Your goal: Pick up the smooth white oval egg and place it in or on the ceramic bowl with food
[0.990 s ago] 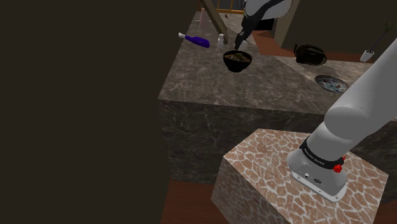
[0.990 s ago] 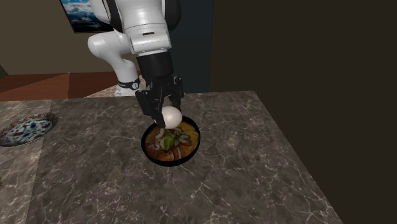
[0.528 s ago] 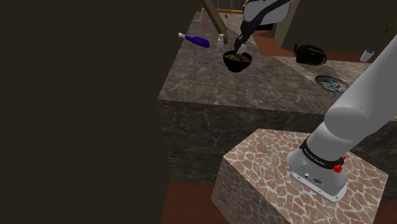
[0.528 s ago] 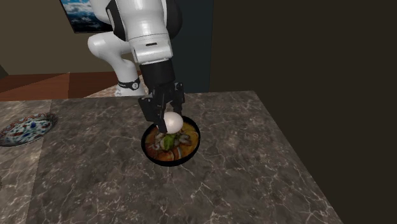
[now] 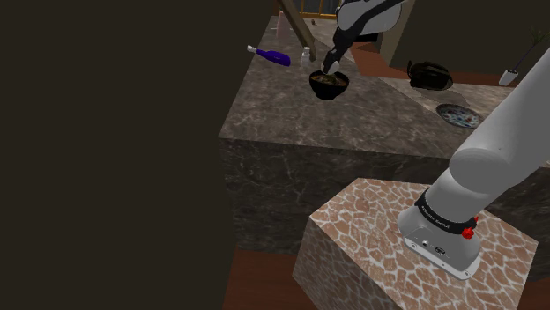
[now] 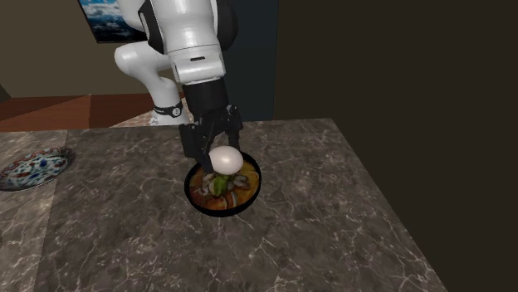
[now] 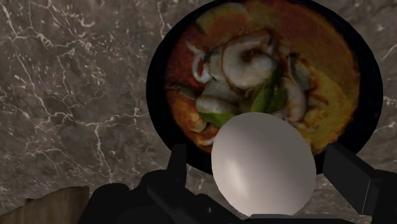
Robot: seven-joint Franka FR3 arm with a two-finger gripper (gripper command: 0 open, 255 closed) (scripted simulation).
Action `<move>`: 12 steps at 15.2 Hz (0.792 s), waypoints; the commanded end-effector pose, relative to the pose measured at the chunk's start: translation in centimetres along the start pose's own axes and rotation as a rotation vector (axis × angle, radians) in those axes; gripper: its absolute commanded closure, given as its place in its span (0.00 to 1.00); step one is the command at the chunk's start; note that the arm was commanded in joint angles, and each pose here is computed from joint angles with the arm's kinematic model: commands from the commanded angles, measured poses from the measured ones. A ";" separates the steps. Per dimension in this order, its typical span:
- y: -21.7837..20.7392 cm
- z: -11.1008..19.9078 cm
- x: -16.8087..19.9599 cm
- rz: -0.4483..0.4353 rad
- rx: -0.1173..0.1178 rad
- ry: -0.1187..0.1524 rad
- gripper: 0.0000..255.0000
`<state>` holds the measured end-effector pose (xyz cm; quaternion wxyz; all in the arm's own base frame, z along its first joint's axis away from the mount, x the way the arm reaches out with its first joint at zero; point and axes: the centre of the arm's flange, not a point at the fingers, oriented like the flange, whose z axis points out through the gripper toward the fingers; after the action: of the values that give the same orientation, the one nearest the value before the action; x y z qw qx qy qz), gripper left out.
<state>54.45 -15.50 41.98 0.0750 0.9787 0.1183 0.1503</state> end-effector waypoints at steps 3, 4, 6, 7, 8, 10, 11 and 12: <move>0.0 -2.7 0.0 0.000 0.000 0.000 0.00; 0.0 -4.0 0.0 0.000 0.000 0.000 0.00; 0.0 -5.0 0.0 0.000 0.000 0.000 0.00; 0.0 -5.0 0.0 0.000 0.000 0.000 0.00; 0.0 -5.0 0.0 0.000 0.000 0.000 0.00; 0.0 -5.0 0.0 0.000 0.000 0.000 0.00; 0.0 -5.0 0.0 0.000 0.000 0.000 0.00; 0.0 -5.0 0.0 0.000 0.000 0.000 0.00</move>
<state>52.91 -14.95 46.72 0.0750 0.9787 0.1183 0.1503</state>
